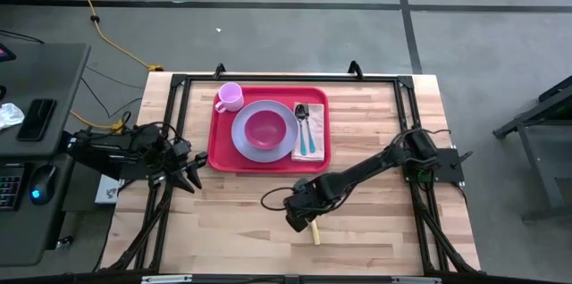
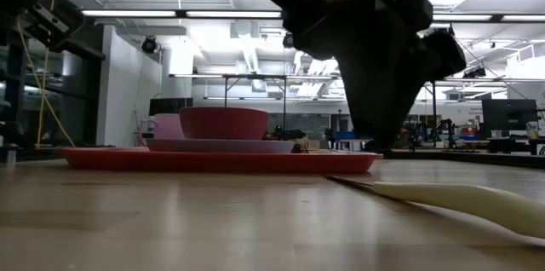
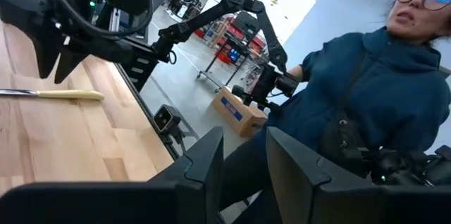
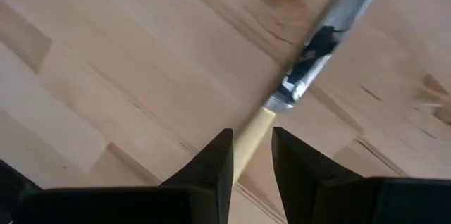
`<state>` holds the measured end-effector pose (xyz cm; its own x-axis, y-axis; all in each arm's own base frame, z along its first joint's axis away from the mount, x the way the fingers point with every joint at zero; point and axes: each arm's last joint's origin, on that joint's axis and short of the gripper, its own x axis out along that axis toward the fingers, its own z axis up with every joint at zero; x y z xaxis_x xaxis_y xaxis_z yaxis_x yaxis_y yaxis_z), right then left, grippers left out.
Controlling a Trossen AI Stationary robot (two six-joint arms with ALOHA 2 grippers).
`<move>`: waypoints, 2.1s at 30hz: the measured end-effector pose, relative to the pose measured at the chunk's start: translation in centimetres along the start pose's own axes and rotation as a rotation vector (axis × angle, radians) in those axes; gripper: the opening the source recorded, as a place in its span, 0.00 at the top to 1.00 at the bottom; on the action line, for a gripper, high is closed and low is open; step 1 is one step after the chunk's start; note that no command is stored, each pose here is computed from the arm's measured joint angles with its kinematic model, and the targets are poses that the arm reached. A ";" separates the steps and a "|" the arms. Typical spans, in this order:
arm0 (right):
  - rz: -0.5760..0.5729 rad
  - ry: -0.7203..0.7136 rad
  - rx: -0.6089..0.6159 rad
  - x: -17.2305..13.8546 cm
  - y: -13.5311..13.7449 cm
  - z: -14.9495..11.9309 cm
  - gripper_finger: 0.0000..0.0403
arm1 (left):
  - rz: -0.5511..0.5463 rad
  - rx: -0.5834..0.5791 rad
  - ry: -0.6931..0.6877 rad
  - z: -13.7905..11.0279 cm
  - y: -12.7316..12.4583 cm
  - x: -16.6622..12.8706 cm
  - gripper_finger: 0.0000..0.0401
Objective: Set up tray
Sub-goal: Put the yellow knife on the white table napkin to the right of the blue fork
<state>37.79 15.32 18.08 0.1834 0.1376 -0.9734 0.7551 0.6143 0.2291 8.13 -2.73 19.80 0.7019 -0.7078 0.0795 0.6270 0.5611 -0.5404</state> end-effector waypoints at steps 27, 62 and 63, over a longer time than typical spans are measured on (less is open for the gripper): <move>-0.015 -0.018 -0.046 0.7 0.2 -1.2 0.61 | -0.013 -0.048 0.009 0.0 0.0 0.0 0.65; 0.065 -0.009 0.004 4.5 -2.1 -0.3 0.64 | -0.011 -0.021 0.007 0.0 0.0 0.0 0.65; 0.071 0.006 0.012 4.5 -2.2 0.0 0.64 | -0.011 -0.021 0.007 0.0 0.0 0.0 0.65</move>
<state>36.95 14.62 13.16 0.2331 0.1851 -0.9547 0.7475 0.5938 0.2977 8.10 -2.76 19.81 0.6927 -0.7168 0.0801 0.6274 0.5440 -0.5572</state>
